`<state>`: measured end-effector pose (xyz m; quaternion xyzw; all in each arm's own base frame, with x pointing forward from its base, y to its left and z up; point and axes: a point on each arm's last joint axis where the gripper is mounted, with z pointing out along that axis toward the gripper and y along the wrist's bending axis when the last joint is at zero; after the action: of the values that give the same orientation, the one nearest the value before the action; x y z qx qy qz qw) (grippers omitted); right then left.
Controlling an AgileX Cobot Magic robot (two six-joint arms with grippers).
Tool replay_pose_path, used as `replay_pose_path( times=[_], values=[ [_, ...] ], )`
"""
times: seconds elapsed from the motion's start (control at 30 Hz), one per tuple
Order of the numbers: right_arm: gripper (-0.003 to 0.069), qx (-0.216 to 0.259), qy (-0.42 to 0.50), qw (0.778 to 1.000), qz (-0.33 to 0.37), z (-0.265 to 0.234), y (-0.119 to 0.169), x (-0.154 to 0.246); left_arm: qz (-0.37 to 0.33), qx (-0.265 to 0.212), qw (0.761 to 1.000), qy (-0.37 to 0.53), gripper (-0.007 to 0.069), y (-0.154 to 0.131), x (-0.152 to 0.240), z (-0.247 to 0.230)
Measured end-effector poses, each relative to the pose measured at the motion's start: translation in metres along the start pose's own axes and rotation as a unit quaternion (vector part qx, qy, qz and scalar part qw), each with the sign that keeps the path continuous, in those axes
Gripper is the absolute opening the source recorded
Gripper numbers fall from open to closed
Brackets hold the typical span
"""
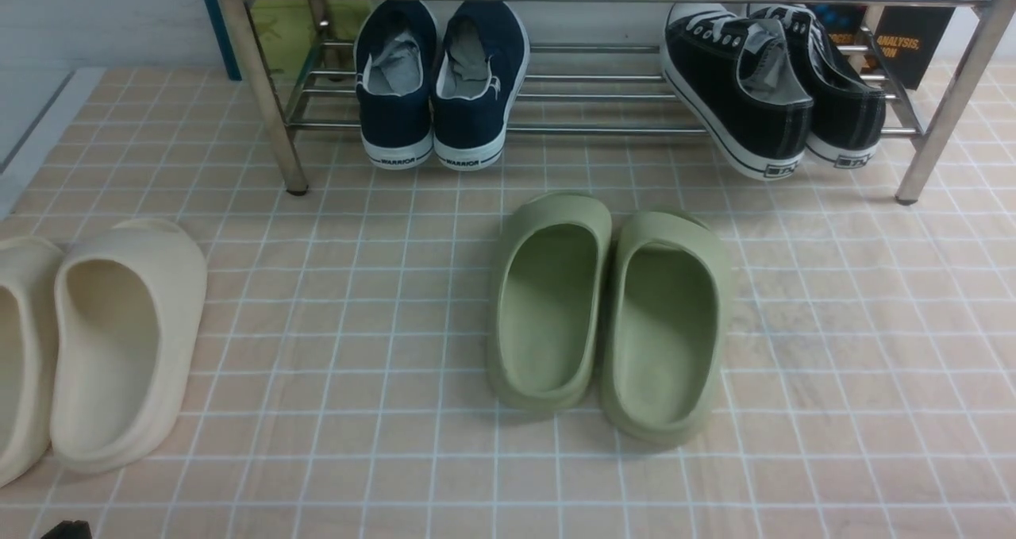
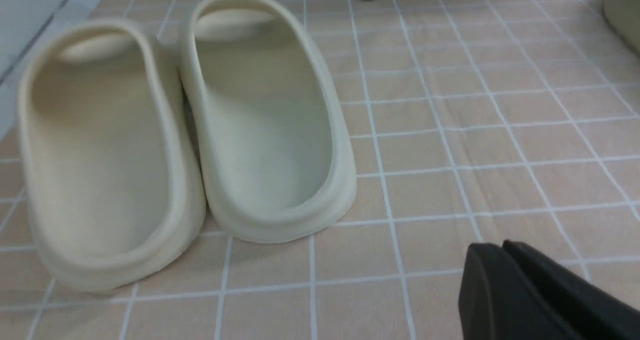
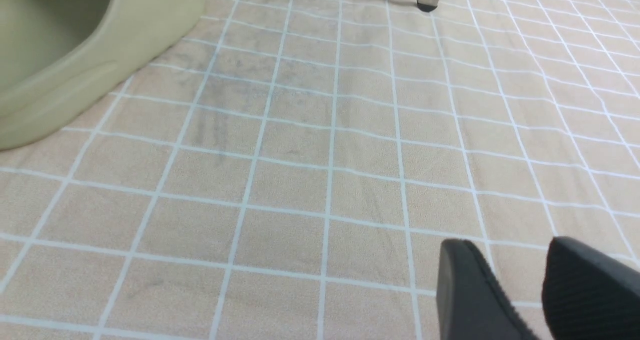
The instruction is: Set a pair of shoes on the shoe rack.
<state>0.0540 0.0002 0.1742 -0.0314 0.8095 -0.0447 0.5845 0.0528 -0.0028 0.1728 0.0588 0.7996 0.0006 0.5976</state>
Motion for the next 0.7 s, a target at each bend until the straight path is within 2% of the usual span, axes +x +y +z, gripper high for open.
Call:
replay_pose_path(
  times=[0.7],
  values=[
    [0.024,0.0,0.0,1.0,0.0,0.0,0.0,0.0,-0.001,0.003,1.0,0.001,0.0055,-0.0006,-0.0001,-0.0002]
  ],
)
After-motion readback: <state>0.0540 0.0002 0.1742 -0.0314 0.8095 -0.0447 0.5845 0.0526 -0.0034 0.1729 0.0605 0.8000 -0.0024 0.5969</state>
